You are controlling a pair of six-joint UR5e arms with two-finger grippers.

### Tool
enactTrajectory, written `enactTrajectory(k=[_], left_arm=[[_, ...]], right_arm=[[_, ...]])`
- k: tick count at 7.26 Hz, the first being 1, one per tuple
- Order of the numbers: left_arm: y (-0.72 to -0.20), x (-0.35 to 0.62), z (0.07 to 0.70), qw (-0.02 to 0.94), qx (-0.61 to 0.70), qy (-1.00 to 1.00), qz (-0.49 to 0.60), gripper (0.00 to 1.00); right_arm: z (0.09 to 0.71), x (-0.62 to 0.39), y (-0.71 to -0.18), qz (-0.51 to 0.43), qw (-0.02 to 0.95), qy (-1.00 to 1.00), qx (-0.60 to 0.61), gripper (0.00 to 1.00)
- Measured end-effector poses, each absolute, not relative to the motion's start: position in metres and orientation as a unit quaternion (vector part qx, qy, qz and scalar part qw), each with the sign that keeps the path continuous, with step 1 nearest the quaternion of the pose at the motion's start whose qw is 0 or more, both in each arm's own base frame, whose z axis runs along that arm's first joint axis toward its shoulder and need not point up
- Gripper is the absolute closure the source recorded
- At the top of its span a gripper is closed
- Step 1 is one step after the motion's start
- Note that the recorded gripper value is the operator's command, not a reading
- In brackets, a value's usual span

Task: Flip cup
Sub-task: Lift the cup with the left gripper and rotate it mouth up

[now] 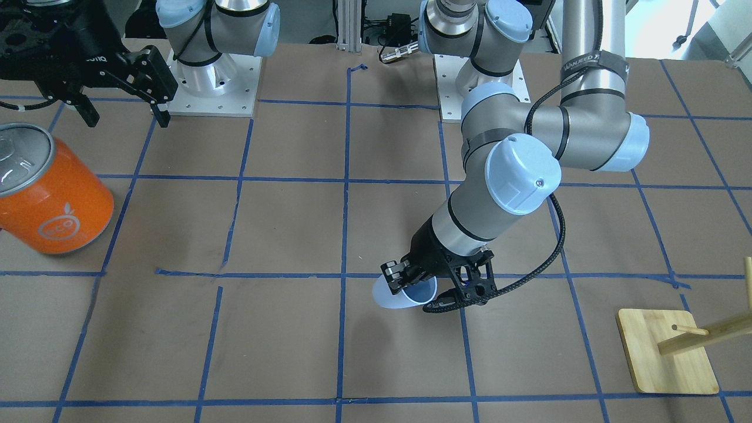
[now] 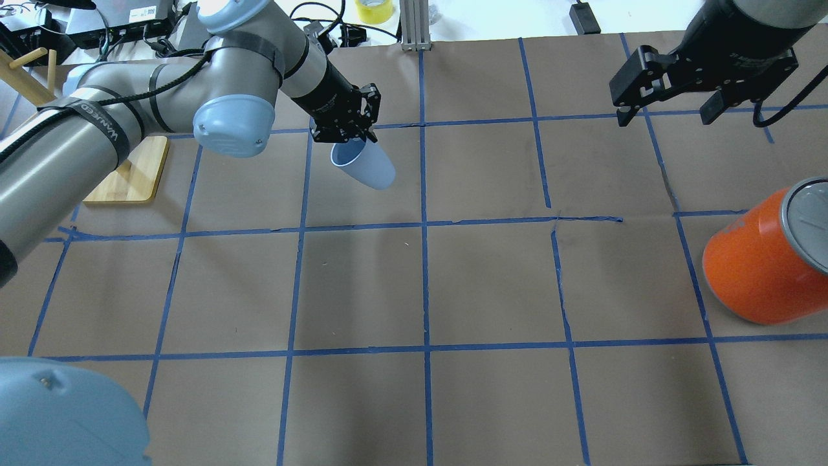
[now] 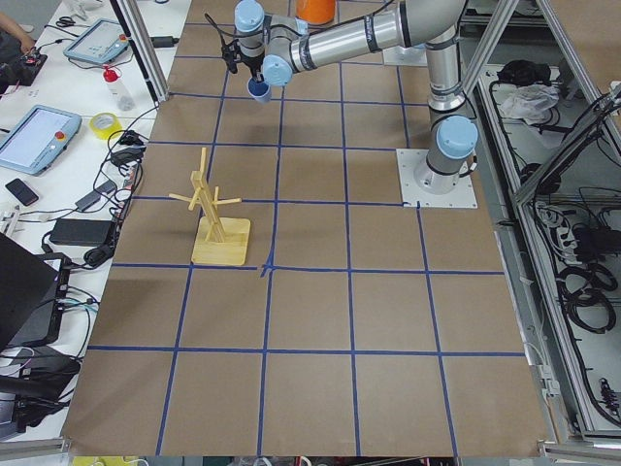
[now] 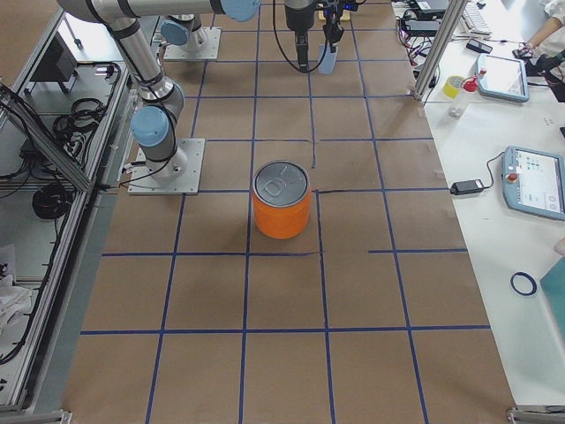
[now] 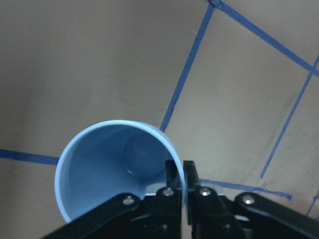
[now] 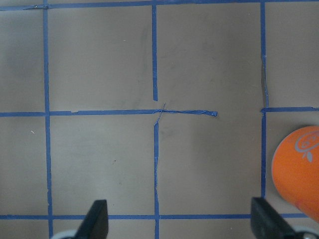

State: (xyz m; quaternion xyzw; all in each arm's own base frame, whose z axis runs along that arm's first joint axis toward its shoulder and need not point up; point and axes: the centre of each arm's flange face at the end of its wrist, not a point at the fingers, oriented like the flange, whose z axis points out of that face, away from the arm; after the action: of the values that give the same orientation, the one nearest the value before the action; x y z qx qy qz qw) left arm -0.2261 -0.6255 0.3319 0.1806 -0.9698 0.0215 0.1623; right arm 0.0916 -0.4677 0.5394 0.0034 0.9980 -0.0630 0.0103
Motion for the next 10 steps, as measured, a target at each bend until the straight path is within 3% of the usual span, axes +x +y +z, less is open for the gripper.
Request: enactTrajectory(k=[4,10], left_arm=[[-0.647,-0.196,0.368,0.003,0.042,-0.995,0.094,1.00],[-0.661,-0.197,0.343,-0.002,0.025,-0.995,0.092,1.00]], right_arm=[[0.539,0.091,-0.468,-0.063,0.010,0.998,0.004,0.00],[0.539,0.092,-0.468,-0.063,0.010,0.998,0.003,0.00]])
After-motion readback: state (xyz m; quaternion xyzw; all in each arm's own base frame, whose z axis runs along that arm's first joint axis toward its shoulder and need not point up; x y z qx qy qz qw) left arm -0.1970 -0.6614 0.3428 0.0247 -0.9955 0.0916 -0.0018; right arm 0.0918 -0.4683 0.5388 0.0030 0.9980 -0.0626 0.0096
